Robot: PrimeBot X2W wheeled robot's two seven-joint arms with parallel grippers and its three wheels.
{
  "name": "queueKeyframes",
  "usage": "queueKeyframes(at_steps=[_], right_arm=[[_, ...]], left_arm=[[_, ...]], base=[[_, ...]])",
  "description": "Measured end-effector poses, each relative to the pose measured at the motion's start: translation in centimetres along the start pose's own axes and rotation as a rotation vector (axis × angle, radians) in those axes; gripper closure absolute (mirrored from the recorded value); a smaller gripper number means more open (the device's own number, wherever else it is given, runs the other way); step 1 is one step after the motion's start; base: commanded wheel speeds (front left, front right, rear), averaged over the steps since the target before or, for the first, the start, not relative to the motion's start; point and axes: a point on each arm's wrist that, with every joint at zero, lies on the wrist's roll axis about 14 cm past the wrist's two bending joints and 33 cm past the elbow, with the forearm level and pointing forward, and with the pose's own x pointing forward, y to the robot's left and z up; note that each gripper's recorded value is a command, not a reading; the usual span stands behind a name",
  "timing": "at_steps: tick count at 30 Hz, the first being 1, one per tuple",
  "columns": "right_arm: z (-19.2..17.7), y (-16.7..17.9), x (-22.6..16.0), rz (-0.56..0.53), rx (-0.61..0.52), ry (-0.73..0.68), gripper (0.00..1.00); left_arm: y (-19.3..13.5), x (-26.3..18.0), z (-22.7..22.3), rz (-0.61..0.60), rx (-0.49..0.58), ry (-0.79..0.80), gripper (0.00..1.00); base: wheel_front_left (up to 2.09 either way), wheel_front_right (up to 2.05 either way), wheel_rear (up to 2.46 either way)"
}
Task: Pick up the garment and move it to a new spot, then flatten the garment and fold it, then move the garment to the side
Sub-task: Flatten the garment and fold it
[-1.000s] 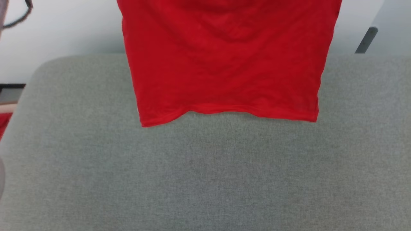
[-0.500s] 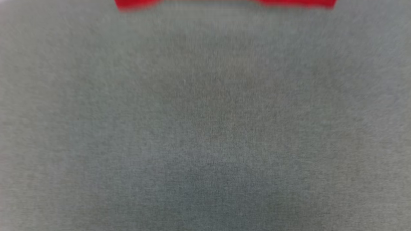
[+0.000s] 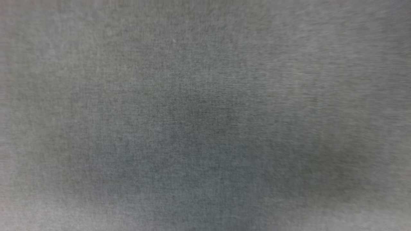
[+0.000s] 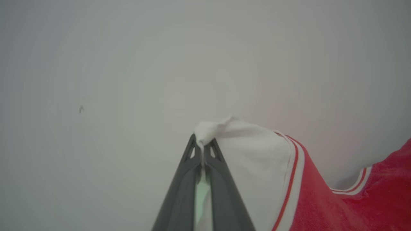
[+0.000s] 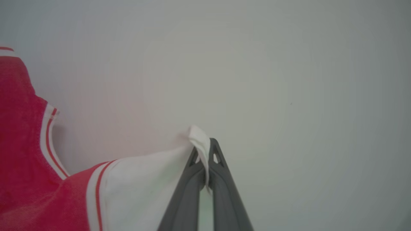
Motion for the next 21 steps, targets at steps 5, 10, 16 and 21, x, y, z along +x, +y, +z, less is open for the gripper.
queueKeyframes(at_steps=[5, 10, 16, 21], right_arm=[[-8.7, 5.1, -2.5, 0.071, 0.062, 0.155, 1.00], [-11.5, 8.3, -4.0, 0.112, 0.141, 0.227, 1.00], [-10.5, 8.8, -5.7, 0.141, 0.199, 0.250, 1.00], [-8.6, 9.0, -9.0, 0.190, 0.251, 0.269, 1.00]], left_arm=[[-0.3, -3.0, -9.8, 0.001, -0.012, 0.168, 1.00], [-0.1, -5.9, -13.5, -0.006, -0.034, 0.272, 1.00], [0.5, -10.1, -14.7, -0.028, -0.042, 0.386, 1.00], [1.6, -14.2, -13.4, -0.020, -0.054, 0.456, 1.00]], base=[[0.00, 0.00, 0.00], [0.00, 0.00, 0.00], [0.00, 0.00, 0.00], [0.00, 0.00, 0.00]])
